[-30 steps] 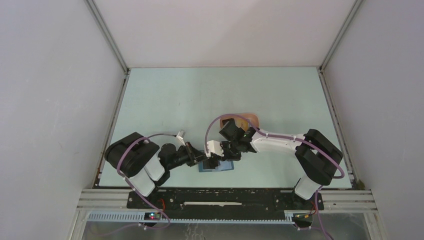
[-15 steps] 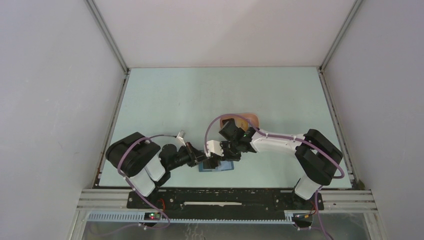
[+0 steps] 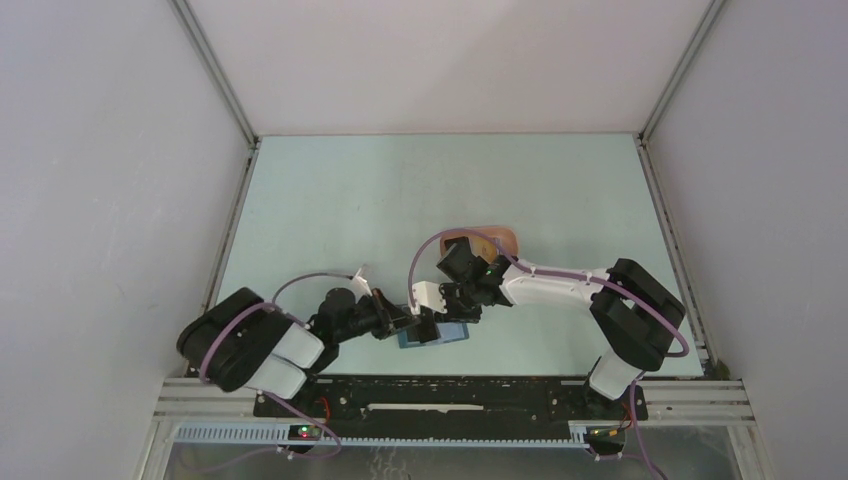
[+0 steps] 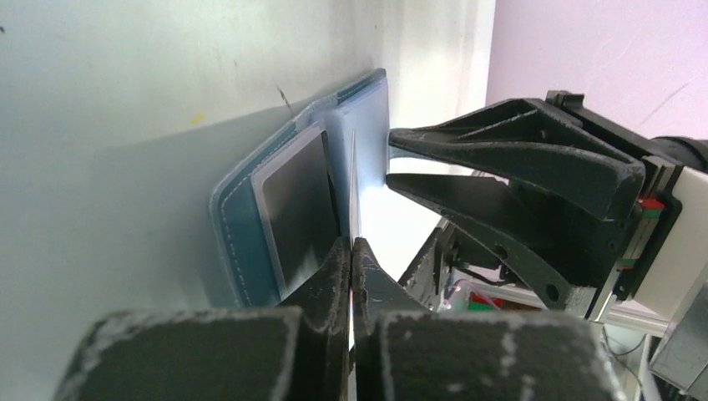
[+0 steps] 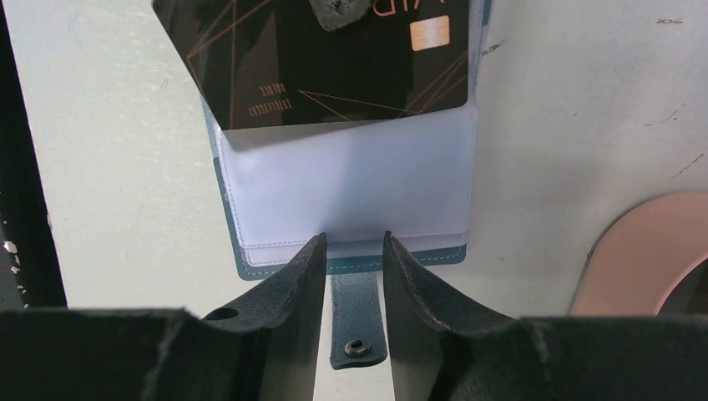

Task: Put the credit cards into the card holder
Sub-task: Insert the credit card into the card holder.

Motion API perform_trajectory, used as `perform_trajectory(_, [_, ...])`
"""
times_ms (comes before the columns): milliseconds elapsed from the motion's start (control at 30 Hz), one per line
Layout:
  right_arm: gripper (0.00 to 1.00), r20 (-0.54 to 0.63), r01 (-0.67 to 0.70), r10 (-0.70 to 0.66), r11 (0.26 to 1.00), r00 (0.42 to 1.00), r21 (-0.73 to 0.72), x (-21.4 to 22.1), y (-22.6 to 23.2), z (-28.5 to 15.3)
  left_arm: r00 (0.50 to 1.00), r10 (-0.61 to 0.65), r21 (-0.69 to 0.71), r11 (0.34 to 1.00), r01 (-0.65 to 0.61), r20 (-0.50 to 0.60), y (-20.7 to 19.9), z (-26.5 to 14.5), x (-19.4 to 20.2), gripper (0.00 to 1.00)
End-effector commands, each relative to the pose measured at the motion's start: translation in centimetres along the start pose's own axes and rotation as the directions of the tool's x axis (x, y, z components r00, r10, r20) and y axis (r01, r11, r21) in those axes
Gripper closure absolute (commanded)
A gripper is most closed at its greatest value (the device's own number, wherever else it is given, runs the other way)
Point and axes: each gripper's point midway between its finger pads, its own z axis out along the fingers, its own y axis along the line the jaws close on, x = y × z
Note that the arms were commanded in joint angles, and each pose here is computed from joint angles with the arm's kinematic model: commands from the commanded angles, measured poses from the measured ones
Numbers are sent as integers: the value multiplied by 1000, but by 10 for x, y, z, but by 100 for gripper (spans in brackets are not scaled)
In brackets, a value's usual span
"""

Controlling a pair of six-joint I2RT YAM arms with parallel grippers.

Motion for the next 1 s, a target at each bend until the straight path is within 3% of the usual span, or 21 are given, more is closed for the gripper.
perform_trajectory(0, [60, -9, 2, -2, 1000, 1000, 0, -6, 1, 1, 997, 39, -133, 990, -48, -70, 21, -4, 12, 100])
perform_trajectory(267, [59, -7, 13, -13, 1000, 1000, -1, -8, 3, 1, 993, 63, -155, 985, -77, -97, 16, 1, 10, 100])
perform_trajectory(967, [55, 6, 8, -8, 1000, 1000, 9, -13, 3, -2, 999, -13, -116, 993, 8, -40, 12, 12, 3, 100])
